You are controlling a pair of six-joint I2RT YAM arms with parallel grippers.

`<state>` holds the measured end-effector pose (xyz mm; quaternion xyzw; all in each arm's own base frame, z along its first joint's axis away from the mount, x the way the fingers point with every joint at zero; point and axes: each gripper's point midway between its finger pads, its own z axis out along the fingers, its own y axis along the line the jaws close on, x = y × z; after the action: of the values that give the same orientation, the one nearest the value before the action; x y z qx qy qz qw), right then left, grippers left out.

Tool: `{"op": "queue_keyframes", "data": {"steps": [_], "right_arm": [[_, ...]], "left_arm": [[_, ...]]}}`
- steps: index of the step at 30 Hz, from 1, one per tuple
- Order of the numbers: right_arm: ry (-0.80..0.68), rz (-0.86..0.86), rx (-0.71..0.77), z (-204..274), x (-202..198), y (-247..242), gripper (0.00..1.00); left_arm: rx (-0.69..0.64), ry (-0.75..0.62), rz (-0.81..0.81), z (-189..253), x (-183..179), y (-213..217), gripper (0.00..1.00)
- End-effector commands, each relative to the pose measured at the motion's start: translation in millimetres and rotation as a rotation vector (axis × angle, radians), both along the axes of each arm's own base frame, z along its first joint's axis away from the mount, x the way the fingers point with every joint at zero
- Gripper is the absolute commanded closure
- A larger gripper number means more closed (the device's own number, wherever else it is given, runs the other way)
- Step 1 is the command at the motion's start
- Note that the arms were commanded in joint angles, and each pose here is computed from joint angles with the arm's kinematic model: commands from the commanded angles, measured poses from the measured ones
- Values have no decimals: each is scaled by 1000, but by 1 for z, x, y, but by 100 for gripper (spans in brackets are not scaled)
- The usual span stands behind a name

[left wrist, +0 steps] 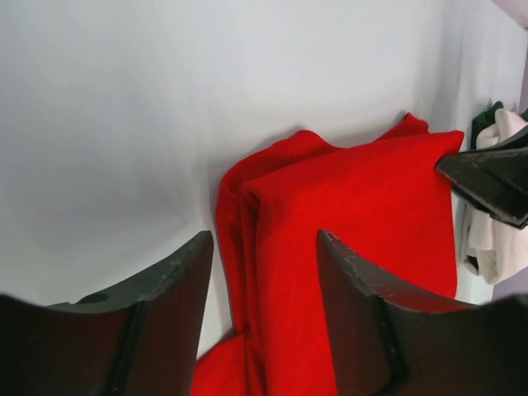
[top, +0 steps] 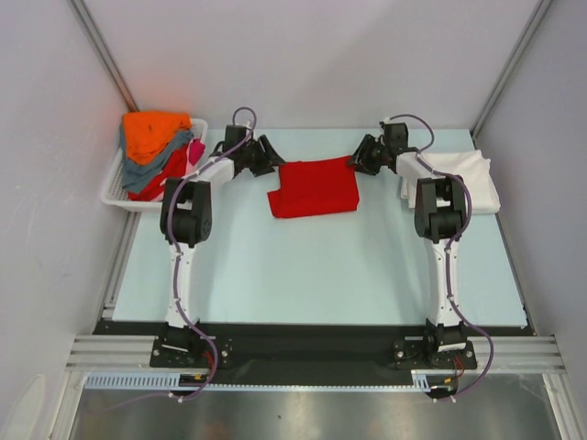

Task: Fold and stack the t-shirts
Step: Neatly place the folded tshirt to the corner

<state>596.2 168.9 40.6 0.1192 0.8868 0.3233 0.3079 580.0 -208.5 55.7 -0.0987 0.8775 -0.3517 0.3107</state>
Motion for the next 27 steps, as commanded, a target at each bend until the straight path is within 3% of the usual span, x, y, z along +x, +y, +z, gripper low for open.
{"op": "queue_keyframes", "data": {"steps": [1,2,7,10,13,14,17,27], "right_arm": [[49,8,4,-22,2,6,52],[50,4,6,-22,4,6,60],[47,-1,16,-23,9,8,67],[41,3,18,-21,10,10,79],[34,12,14,-16,9,13,91],[34,16,12,-16,8,14,99],[13,22,3,-5,6,12,100],[-174,29,-17,86,-7,1,100]], "left_arm": [[-4,-18,-24,-7,4,-12,42],[-7,-8,-22,-10,4,-14,45],[0,20,-10,-23,3,-26,46],[1,32,17,-27,6,-29,53],[-7,34,20,-30,9,-35,67],[-9,27,24,-29,10,-35,82],[-19,1,28,-21,13,-36,100],[-95,-190,-31,56,-1,-59,100]]}}
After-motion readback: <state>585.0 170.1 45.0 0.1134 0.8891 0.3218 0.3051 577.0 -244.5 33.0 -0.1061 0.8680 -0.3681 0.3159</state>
